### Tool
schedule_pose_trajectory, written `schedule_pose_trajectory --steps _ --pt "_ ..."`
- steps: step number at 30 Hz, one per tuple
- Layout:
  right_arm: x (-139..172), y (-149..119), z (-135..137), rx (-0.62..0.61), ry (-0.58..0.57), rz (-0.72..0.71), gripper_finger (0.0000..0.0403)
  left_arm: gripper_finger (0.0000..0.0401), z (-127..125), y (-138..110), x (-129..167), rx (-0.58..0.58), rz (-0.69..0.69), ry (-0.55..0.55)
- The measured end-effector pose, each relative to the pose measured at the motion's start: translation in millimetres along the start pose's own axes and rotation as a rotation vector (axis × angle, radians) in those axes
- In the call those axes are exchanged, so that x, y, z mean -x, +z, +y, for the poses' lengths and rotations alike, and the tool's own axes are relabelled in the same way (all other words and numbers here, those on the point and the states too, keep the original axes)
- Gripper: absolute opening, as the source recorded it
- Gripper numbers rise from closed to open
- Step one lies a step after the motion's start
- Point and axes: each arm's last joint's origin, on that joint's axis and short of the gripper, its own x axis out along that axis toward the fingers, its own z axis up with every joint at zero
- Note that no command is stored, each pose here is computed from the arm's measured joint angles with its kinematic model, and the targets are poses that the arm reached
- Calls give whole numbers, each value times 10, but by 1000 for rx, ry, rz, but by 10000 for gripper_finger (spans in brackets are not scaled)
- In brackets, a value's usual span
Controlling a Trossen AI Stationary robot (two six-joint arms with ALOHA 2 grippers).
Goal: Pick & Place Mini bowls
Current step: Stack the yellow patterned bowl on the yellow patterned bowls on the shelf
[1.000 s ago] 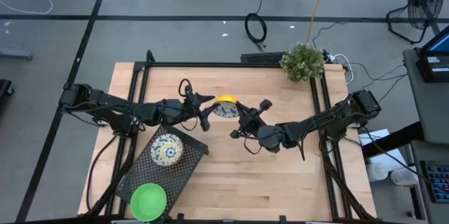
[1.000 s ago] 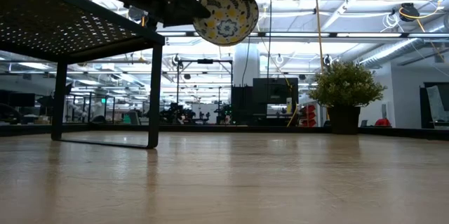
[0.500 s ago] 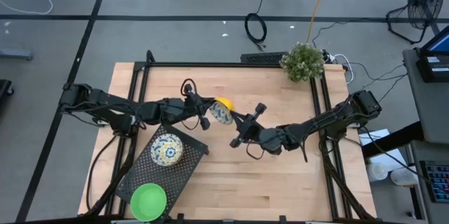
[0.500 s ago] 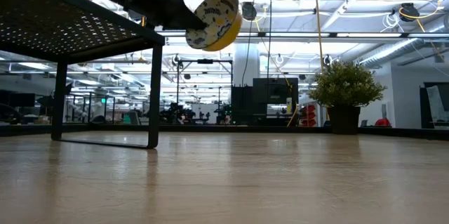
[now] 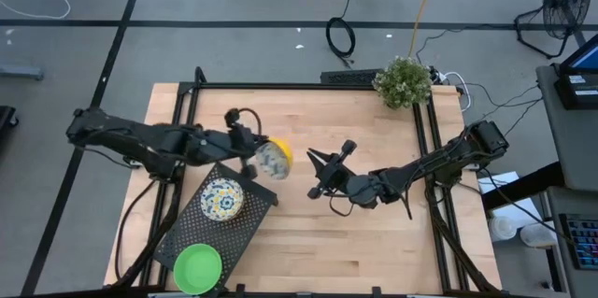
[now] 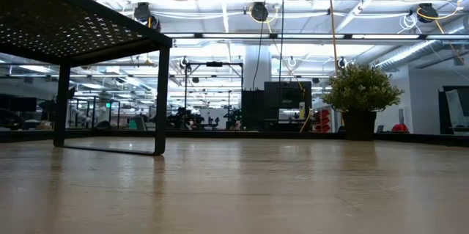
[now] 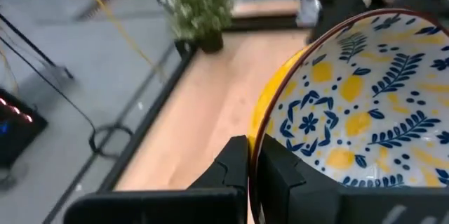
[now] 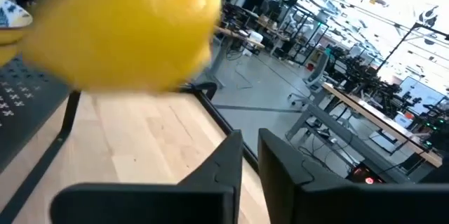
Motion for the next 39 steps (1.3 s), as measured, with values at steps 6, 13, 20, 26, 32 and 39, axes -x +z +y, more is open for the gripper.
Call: schedule_pose_trajectory --steps 6,13,20,26,32,39 --pt "0 -3 -6 1 -23 8 56 10 195 362 570 94 191 -91" --pt "-21 -1 -21 14 -29 7 65 10 307 335 952 122 541 -376" --pt "-46 -6 -35 21 -34 10 66 10 224 141 917 169 717 -368" --pt "-46 -6 -35 25 -34 10 66 10 131 -8 790 151 774 -384" --pt "-46 -6 -35 25 -34 10 66 10 48 -236 648 135 852 -342" --pt "-46 -6 -35 25 -34 10 66 10 -26 -363 566 147 899 -394"
